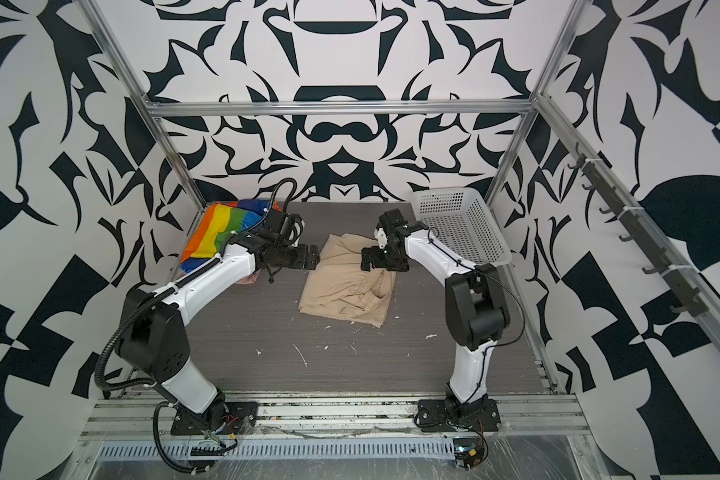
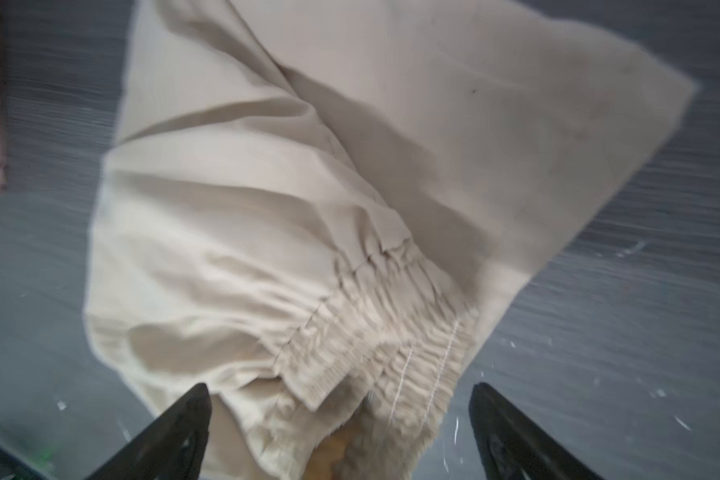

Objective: Fold and stack the shorts

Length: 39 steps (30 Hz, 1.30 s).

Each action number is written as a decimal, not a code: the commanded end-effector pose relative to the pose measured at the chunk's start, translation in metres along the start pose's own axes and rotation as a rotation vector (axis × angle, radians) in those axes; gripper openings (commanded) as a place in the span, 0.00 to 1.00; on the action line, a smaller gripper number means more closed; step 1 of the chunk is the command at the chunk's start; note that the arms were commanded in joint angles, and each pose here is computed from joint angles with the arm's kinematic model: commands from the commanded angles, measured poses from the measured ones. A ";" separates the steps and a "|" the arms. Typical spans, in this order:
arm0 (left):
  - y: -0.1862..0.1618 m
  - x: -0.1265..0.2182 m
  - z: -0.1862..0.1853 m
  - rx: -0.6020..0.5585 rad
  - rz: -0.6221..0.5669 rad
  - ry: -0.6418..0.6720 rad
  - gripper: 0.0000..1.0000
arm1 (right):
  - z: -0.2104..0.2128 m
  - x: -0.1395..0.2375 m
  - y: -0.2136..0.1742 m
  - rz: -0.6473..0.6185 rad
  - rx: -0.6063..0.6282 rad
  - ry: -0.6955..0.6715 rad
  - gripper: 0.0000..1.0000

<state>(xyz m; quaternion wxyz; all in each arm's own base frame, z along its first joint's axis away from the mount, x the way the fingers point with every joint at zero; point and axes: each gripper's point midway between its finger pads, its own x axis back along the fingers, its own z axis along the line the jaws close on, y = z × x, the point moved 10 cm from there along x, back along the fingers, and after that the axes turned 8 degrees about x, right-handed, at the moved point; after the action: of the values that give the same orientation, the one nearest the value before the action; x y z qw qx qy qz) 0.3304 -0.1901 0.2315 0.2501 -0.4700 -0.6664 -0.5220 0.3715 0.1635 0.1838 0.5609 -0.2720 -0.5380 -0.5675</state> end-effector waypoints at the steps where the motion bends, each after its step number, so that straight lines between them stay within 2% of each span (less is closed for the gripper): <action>1: -0.020 -0.020 -0.006 0.088 0.147 -0.145 0.99 | -0.002 0.004 0.012 -0.013 0.007 -0.036 0.99; 3: -0.028 -0.031 -0.006 0.120 0.189 -0.186 0.99 | -0.005 -0.003 0.015 -0.006 0.005 -0.064 0.98; 6: -0.038 -0.048 -0.007 0.154 0.255 -0.221 0.99 | -0.010 -0.015 0.019 0.013 -0.002 -0.095 0.91; 8: -0.045 -0.060 -0.008 0.176 0.304 -0.231 0.99 | -0.011 -0.022 0.021 0.021 -0.007 -0.093 0.81; 10: -0.052 -0.070 -0.011 0.187 0.347 -0.251 0.99 | -0.010 -0.024 0.025 0.008 -0.013 -0.080 0.65; 12: -0.058 -0.080 -0.011 0.194 0.377 -0.241 0.99 | -0.007 -0.020 0.030 -0.004 -0.016 -0.060 0.40; 15: -0.068 -0.090 -0.005 0.220 0.411 -0.216 0.99 | -0.002 -0.001 0.036 -0.051 -0.013 -0.054 0.10; 16: -0.072 -0.093 -0.003 0.226 0.420 -0.210 0.99 | -0.001 0.006 0.037 -0.069 -0.010 -0.055 0.02; 17: -0.075 -0.097 -0.001 0.232 0.432 -0.199 0.99 | 0.000 0.015 0.038 -0.090 -0.011 -0.057 0.00; 22: -0.090 -0.106 0.009 0.249 0.461 -0.167 0.99 | -0.016 0.029 0.034 -0.136 -0.039 -0.095 0.00; 25: -0.095 -0.112 0.012 0.262 0.472 -0.166 0.99 | -0.038 0.013 0.035 -0.109 -0.087 -0.080 0.00; 27: -0.096 -0.114 0.013 0.270 0.474 -0.171 0.99 | -0.048 0.000 0.038 -0.092 -0.102 -0.117 0.00; 30: -0.095 -0.112 0.011 0.269 0.468 -0.179 0.99 | -0.057 -0.015 0.037 -0.036 -0.097 -0.185 0.00; 33: -0.093 -0.106 0.009 0.263 0.452 -0.197 0.99 | -0.060 -0.025 0.035 -0.023 -0.090 -0.188 0.00; 36: -0.076 -0.086 -0.004 0.243 0.412 -0.269 0.99 | -0.056 -0.019 0.035 -0.029 -0.080 -0.154 0.11; 39: -0.042 -0.050 -0.023 0.196 0.312 -0.332 0.99 | -0.049 -0.002 0.034 -0.070 -0.072 -0.123 0.25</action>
<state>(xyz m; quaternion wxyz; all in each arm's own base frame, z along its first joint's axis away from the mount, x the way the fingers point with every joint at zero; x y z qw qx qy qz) 0.3105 -0.2333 0.1359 0.2798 -0.6247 -0.6544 -0.3213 0.4210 0.1313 0.1430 0.5225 -0.3368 -0.5386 -0.5687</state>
